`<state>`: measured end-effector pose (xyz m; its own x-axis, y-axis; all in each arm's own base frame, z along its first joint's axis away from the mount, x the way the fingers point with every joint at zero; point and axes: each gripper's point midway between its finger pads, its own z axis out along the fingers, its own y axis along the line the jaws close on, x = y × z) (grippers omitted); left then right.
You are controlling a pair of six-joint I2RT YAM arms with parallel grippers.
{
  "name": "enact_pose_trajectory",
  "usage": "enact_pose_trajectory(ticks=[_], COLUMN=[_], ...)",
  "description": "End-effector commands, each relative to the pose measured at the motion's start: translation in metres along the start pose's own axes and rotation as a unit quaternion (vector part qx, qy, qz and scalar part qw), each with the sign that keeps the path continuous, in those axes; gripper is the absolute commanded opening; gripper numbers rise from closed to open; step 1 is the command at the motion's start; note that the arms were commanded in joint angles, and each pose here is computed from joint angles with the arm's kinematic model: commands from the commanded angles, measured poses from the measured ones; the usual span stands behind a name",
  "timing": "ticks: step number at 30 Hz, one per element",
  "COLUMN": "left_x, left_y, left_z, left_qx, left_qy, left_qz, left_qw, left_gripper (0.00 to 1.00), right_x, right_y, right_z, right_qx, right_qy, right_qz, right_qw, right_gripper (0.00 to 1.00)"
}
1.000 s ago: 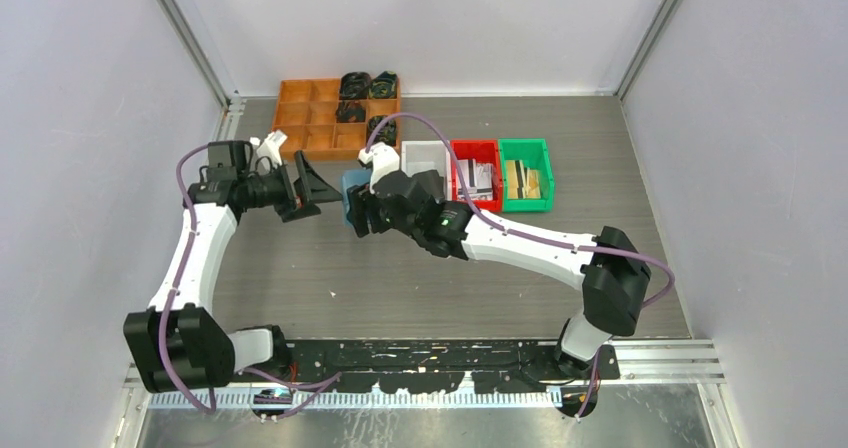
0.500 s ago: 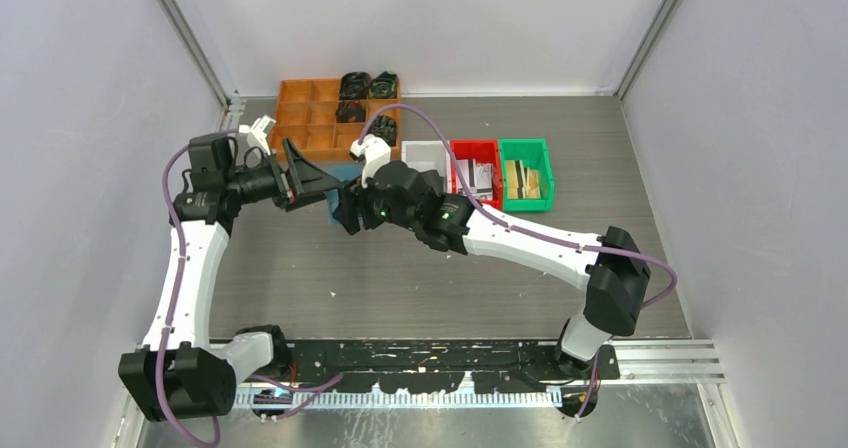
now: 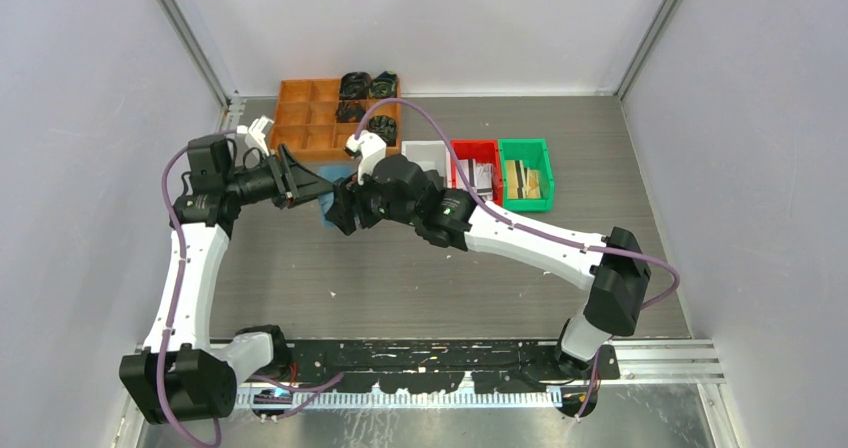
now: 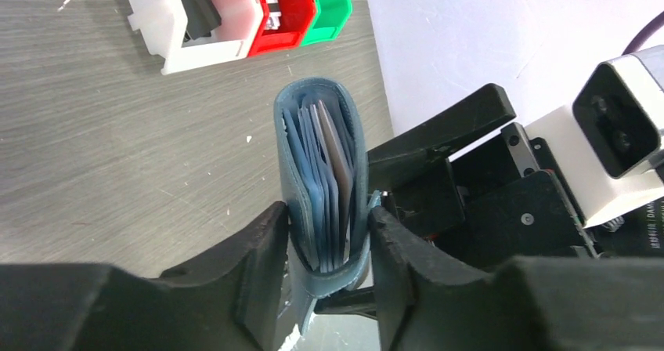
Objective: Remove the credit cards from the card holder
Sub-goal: Pick up the card holder from the center of the board.
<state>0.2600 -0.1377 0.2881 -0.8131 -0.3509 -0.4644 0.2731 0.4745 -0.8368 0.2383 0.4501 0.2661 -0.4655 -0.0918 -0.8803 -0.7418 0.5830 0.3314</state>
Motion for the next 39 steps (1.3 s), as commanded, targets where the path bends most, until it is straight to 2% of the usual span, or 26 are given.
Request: enact_pose_trajectory(ticks=[1,2,5,8,11,16,21,24,28,33,36,39], left_x=[0.001,0.001,-0.001,0.000,0.005,0.016,0.023,0.025,0.027,0.032,0.035,0.037], left_y=[-0.007,-0.006,-0.006,-0.007,-0.016,-0.040,-0.061,-0.072,-0.087,-0.097,-0.099,-0.101], left_z=[-0.004,-0.005,-0.006,-0.009,-0.013,-0.022,-0.029,-0.033,-0.039,-0.045,-0.046,-0.048], left_qx=[0.005,0.001,-0.006,-0.009,0.006,0.054,0.099,0.121,0.141,0.149,0.151,0.155], left_qy=[-0.006,-0.008,-0.009,-0.005,0.011,0.032,0.037,0.038,0.036,0.037,0.038,0.039], left_qz=[0.032,0.035,0.050,0.072,0.106,0.141,0.146,0.142,0.140,0.140,0.137,0.140], left_qw=[0.999,0.999,0.999,0.997,0.994,0.988,0.984,0.982,0.979,0.978,0.978,0.977], left_gripper=[0.38,0.34,0.22,0.12,0.08,0.08,0.07,0.07,0.06,0.06,0.06,0.06], right_x=[-0.051,-0.051,-0.045,-0.039,-0.037,-0.052,-0.056,-0.064,-0.067,-0.076,-0.081,-0.082], right_y=[0.035,0.036,0.043,0.046,0.041,0.030,0.046,0.053,0.056,0.060,0.062,0.065], right_z=[-0.018,-0.018,-0.021,-0.031,-0.048,-0.079,-0.084,-0.084,-0.085,-0.089,-0.091,-0.097], right_qx=[-0.057,-0.062,-0.080,-0.115,-0.167,-0.255,-0.322,-0.355,-0.371,-0.390,-0.404,-0.419], right_qy=[-0.063,-0.061,-0.041,-0.004,0.024,0.007,0.026,0.016,0.011,0.000,-0.007,-0.013], right_qz=[0.004,0.004,0.008,0.037,0.099,0.202,0.235,0.251,0.261,0.277,0.288,0.300], right_qw=[0.996,0.996,0.996,0.993,0.981,0.946,0.917,0.900,0.891,0.878,0.868,0.857], right_gripper=[0.65,0.69,0.89,0.98,0.99,1.00,1.00,0.99,0.94,0.81,0.67,0.49])
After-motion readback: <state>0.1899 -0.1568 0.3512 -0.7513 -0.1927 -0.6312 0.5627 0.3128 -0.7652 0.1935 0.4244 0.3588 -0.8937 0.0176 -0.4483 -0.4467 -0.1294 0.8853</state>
